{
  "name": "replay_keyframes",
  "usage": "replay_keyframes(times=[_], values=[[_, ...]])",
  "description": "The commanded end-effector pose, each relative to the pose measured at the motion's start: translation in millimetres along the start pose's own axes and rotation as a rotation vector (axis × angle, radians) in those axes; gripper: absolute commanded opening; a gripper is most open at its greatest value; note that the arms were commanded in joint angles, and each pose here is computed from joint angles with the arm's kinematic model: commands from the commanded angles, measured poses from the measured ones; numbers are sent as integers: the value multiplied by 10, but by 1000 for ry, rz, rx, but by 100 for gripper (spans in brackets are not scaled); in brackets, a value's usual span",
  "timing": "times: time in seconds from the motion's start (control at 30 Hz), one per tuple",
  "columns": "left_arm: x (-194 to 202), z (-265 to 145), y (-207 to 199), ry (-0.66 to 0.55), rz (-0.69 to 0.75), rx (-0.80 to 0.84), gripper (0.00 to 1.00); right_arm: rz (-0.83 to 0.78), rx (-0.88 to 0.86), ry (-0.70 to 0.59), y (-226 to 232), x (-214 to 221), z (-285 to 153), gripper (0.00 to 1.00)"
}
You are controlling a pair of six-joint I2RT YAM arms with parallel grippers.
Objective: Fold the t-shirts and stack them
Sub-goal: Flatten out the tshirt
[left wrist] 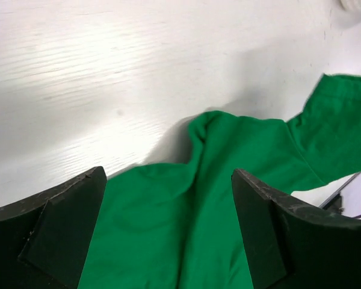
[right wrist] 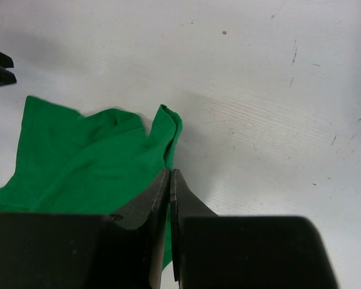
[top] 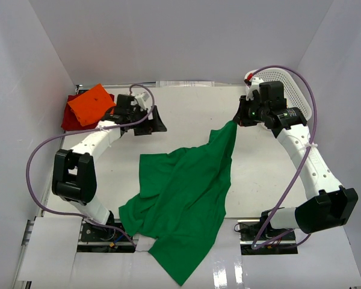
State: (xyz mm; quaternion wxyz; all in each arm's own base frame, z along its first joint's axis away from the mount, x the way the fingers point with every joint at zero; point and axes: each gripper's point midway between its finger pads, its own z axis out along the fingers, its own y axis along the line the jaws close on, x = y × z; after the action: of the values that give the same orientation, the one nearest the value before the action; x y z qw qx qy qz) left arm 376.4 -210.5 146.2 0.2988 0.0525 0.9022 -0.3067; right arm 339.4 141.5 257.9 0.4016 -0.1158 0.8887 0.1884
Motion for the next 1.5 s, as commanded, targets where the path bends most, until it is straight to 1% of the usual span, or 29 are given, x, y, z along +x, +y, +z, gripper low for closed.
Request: replay_keyframes(times=[0.0,0.1,0.13,0.2,0.23,0.3,0.5,0.63,0.77,0.83,1.0,1.07,1.13,1.23,1.33,1.43,1.47], values=[[-13,-165,300,42,-113,63,96,-21,-27,-53,38,-144,-4,8],[49,-125,555,74,-131,-22,86,-23,-36,-51,52,-146,3,8],[129,-128,603,108,-148,-51,81,-24,-39,-50,55,-143,8,8],[211,-125,761,130,-157,-137,81,-26,-43,-48,58,-135,19,8],[322,-145,823,168,-173,-176,81,-27,-45,-46,58,-127,24,8],[455,-181,931,192,-175,-228,81,-28,-49,-43,61,-110,35,8],[753,-190,1156,243,-196,-329,81,-31,-62,-47,80,-84,26,8],[831,-208,1325,247,-201,-410,82,-32,-69,-54,94,-54,3,8],[922,-124,1336,276,-220,-385,82,-32,-79,-50,106,-32,4,8],[989,-64,1339,297,-233,-365,79,-35,-81,-55,113,-45,-14,8],[1156,77,1330,369,-257,-310,77,-37,-78,-57,109,-41,-23,8],[1179,95,1332,378,-263,-305,71,-36,-76,-58,102,-36,-28,8],[1198,112,1317,389,-266,-287,64,-37,-73,-60,97,-34,-32,8],[1274,139,1290,419,-264,-275,62,-35,-74,-60,92,-38,-37,8],[1391,126,1345,451,-258,-320,62,-33,-76,-65,94,-53,-49,8],[1477,116,1372,469,-270,-332,54,-36,-81,-69,106,-66,-60,8],[1506,116,1376,476,-274,-335,50,-36,-83,-68,109,-66,-61,8]])
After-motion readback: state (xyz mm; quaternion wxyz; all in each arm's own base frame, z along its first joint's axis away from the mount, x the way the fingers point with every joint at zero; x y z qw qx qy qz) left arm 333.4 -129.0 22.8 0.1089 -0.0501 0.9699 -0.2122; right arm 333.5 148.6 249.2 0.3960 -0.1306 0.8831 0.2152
